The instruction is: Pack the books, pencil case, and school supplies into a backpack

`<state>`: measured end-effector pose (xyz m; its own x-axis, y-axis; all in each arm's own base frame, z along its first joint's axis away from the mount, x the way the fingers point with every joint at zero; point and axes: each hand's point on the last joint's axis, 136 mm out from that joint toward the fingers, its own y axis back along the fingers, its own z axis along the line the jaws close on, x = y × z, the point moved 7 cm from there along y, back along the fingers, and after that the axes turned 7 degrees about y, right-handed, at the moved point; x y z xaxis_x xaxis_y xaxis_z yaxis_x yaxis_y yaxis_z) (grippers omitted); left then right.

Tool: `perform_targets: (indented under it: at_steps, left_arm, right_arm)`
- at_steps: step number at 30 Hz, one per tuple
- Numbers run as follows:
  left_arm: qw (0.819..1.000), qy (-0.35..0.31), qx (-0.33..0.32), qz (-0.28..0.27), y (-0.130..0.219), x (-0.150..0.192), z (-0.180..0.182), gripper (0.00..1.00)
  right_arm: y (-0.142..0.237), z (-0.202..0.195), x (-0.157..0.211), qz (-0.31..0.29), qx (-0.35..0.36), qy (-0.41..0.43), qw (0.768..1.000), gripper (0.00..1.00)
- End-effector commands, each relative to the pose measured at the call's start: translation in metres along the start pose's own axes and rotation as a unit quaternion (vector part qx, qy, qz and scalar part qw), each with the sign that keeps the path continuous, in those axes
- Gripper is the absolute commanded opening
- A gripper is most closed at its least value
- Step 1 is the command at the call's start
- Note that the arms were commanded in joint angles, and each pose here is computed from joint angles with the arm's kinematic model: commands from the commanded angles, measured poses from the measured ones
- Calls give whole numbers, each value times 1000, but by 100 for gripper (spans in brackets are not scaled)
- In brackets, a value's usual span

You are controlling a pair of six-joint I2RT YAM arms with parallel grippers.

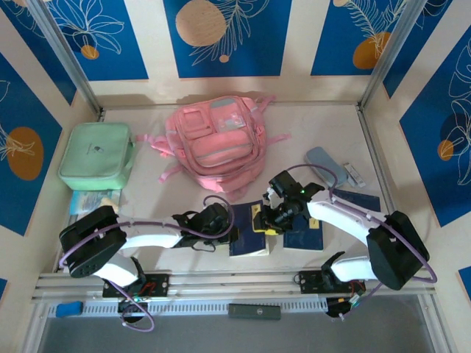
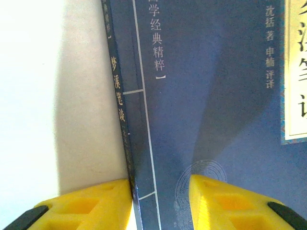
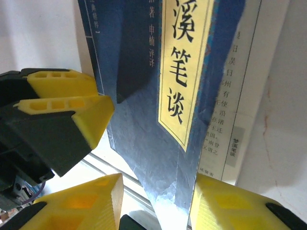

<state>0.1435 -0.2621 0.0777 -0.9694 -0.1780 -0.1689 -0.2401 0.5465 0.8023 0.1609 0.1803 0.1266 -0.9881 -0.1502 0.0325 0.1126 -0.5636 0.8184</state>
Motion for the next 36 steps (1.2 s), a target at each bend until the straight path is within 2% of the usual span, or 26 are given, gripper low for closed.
perform_targets:
  at_steps: [1, 4, 17, 24, 30, 32, 36]
  left_arm:
    - [1000, -15, -24, 9, -11, 9, 8, 40]
    - [1000, -16, -23, 8, -11, 9, 6, 40]
    - [1000, -14, -21, 2, -10, 10, 4, 41]
    - [1000, -10, -14, -3, -9, 9, 3, 42]
    - [999, 5, 24, -30, 2, 6, 6, 52]
    - [999, 13, 41, -30, 5, 7, 7, 55]
    - [996, 22, 82, -39, 16, 8, 7, 62]
  right_arm:
    - [-6, 0, 1, 15, -13, -4, 1000, 39]
    - [-10, -9, 2, 18, 4, -10, 1000, 39]
    - [-29, -15, 2, 32, -18, -10, 999, 37]
    - [-22, -19, 6, 21, -39, -9, 999, 25]
    - [-10, -10, 4, 0, -96, 11, 995, 4]
    - [-3, -6, 4, -8, -111, 22, 994, 1]
    - [17, -3, 5, -25, -174, 27, 984, 0]
